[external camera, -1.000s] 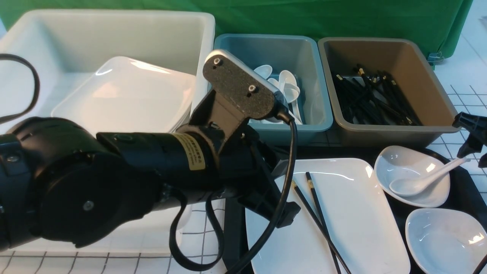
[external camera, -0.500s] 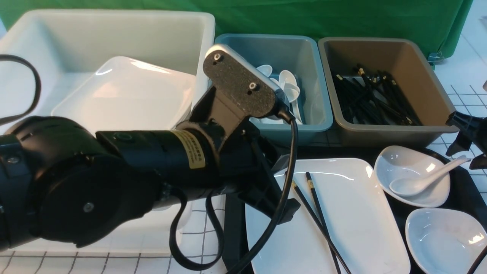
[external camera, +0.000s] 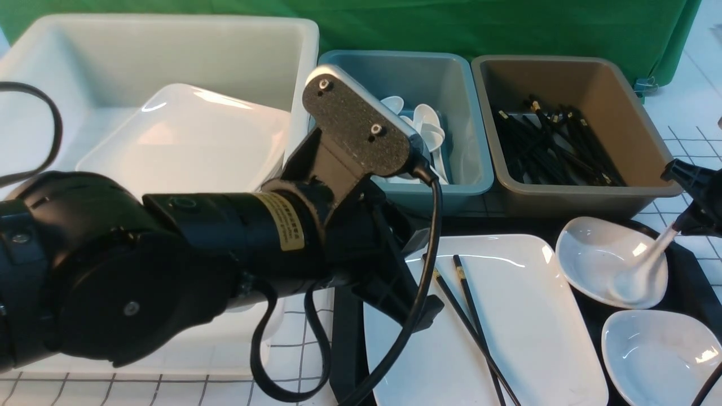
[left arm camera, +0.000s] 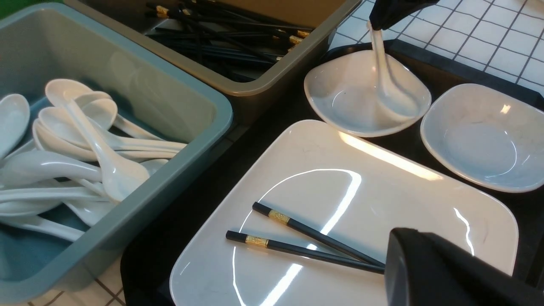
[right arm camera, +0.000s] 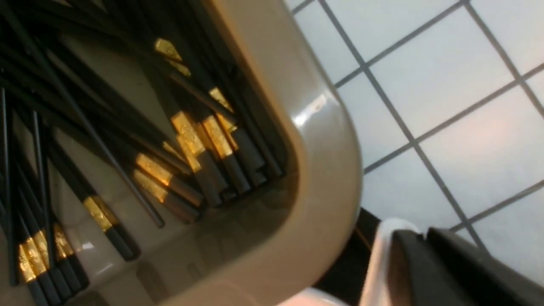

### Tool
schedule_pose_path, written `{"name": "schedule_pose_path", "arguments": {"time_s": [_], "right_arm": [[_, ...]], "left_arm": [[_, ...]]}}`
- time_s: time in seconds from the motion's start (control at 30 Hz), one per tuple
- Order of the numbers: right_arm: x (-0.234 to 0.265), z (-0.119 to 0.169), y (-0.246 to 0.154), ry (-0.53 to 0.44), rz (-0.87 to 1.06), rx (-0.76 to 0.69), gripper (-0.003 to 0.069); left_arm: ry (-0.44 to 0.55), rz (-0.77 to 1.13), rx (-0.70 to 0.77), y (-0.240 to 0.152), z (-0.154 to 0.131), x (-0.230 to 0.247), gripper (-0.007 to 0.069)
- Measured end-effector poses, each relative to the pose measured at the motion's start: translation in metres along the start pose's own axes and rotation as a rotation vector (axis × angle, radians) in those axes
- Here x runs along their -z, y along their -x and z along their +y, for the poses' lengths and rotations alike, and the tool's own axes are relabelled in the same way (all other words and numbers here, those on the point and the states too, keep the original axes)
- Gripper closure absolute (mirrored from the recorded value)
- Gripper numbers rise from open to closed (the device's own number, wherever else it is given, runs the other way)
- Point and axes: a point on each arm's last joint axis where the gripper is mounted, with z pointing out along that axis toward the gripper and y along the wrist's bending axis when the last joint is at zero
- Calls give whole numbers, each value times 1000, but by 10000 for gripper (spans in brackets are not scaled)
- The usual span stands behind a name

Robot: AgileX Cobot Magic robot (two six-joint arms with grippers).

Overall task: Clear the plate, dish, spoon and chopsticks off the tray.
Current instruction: Use the right arm to grab a soup spoon from the plate

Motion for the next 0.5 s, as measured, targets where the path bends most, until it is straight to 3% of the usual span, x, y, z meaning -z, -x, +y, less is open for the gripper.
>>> {"name": "schedule_pose_path", "arguments": {"time_s": [0.5], "right_arm": [[10, 3, -2, 8, 22, 38, 633]], "left_arm": [[0, 0, -1, 0, 0, 0, 629]]}}
